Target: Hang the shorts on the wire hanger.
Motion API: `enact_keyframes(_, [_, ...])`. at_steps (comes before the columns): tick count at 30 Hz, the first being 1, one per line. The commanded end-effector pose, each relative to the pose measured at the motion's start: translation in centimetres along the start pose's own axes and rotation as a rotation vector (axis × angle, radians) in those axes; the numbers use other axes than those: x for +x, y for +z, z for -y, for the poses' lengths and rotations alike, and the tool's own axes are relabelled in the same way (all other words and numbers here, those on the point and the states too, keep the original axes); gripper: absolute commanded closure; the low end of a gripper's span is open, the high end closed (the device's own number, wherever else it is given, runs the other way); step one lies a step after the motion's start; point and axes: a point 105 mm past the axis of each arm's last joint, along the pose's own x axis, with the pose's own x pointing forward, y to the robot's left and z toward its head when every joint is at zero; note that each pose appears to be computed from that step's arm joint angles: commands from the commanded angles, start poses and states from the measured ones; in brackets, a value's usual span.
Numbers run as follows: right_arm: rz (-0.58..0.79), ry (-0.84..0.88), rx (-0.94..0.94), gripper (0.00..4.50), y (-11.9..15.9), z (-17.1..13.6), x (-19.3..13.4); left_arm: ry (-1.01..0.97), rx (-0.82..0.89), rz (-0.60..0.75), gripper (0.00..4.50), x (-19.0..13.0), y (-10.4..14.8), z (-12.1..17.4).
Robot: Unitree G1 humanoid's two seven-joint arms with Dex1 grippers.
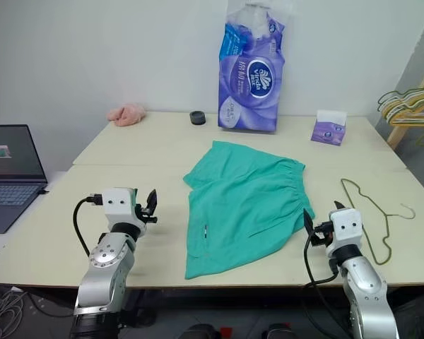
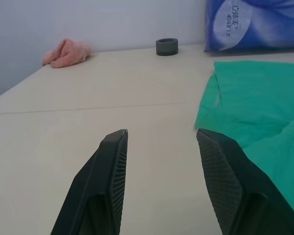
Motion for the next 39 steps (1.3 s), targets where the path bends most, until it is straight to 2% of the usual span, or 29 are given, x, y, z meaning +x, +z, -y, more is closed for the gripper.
enact_keyframes(1, [0.057, -0.017, -0.016, 0.05, 1.4, 0.6, 0.3, -0.035, 0.023, 0.085, 2.13, 0.1, 2.2, 0.4])
enact_keyframes(10, [0.062, -0.011, -0.013, 0.05, 1.5, 0.5, 0.3, -0.095, 0.023, 0.093, 2.13, 0.2, 2.3, 1.4])
enact_keyframes(17, [0.072, 0.008, -0.023, 0.05, 1.8, 0.2, 0.3, -0.219, -0.026, 0.123, 2.13, -0.4, 2.8, 2.1])
enact_keyframes(20, [0.074, 0.019, -0.033, 0.00, 2.0, 0.0, 0.3, -0.273, -0.090, 0.126, 1.59, -0.6, 2.9, 2.7])
enact_keyframes(25, [0.082, 0.041, -0.039, 0.00, 2.4, -0.6, 0.5, -0.379, -0.099, 0.120, 0.08, -1.0, 3.0, 4.0])
enact_keyframes(27, [0.085, 0.048, -0.039, 0.00, 2.5, -0.7, 0.6, -0.410, -0.089, 0.109, 0.03, -1.0, 2.9, 4.3])
enact_keyframes(29, [0.109, 0.100, -0.042, 0.00, 3.1, -1.5, 0.5, -0.570, -0.080, 0.053, 0.03, -1.9, 2.2, 6.0])
enact_keyframes(31, [0.116, 0.190, -0.050, 0.00, 3.6, -2.7, 0.2, -0.911, -0.004, -0.065, 0.03, -5.4, 0.8, 9.0])
enact_keyframes(33, [0.113, 0.273, -0.071, 0.00, 3.8, -3.7, -0.1, -1.091, 0.111, -0.162, 0.03, -7.6, -0.7, 9.4])
enact_keyframes(39, [0.116, 0.497, -0.175, 0.00, 4.5, -6.5, -1.5, -1.183, 0.243, -0.274, 0.03, -7.5, -2.2, 8.4])
